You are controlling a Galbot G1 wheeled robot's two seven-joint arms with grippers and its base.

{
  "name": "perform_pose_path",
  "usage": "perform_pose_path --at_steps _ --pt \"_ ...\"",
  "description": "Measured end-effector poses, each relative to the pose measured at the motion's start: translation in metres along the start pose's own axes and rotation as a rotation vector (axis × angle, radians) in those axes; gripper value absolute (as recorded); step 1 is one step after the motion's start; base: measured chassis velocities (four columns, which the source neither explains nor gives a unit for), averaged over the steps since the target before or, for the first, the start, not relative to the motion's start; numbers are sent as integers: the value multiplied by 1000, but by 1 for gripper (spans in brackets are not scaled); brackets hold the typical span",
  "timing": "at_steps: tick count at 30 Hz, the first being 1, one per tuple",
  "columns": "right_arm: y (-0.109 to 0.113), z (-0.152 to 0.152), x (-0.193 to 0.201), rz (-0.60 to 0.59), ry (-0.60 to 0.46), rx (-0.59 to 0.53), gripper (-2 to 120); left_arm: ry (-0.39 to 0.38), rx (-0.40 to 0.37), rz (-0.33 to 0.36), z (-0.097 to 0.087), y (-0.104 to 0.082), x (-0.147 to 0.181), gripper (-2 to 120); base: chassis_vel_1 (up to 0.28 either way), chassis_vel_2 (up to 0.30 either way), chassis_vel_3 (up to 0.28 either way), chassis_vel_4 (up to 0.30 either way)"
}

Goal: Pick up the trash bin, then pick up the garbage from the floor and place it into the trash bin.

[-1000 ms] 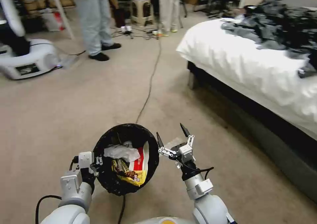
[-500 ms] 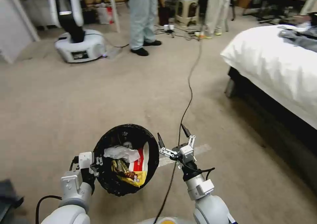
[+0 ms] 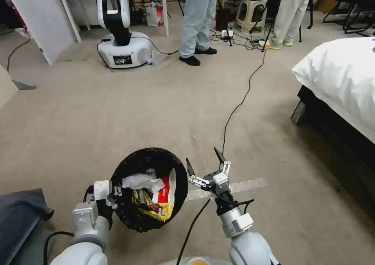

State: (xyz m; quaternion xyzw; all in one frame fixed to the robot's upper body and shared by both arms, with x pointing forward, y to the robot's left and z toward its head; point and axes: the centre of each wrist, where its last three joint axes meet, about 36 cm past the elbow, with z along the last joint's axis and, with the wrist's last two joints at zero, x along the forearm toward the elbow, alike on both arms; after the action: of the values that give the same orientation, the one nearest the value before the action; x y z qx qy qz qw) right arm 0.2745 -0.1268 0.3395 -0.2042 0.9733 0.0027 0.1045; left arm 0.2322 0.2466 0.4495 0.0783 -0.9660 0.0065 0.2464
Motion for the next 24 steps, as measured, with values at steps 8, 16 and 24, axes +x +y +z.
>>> perform_pose_path --at_steps 8,16,24 --pt "-1 1 1 2 0 3 100 42 29 -34 10 9 -15 0 0 0 0 0" --pt "0 4 4 2 5 3 100 187 179 12 13 13 -31 0 0 0 0 0" --pt "2 7 7 0 11 3 100 304 290 23 18 20 -54 0 0 0 0 0"
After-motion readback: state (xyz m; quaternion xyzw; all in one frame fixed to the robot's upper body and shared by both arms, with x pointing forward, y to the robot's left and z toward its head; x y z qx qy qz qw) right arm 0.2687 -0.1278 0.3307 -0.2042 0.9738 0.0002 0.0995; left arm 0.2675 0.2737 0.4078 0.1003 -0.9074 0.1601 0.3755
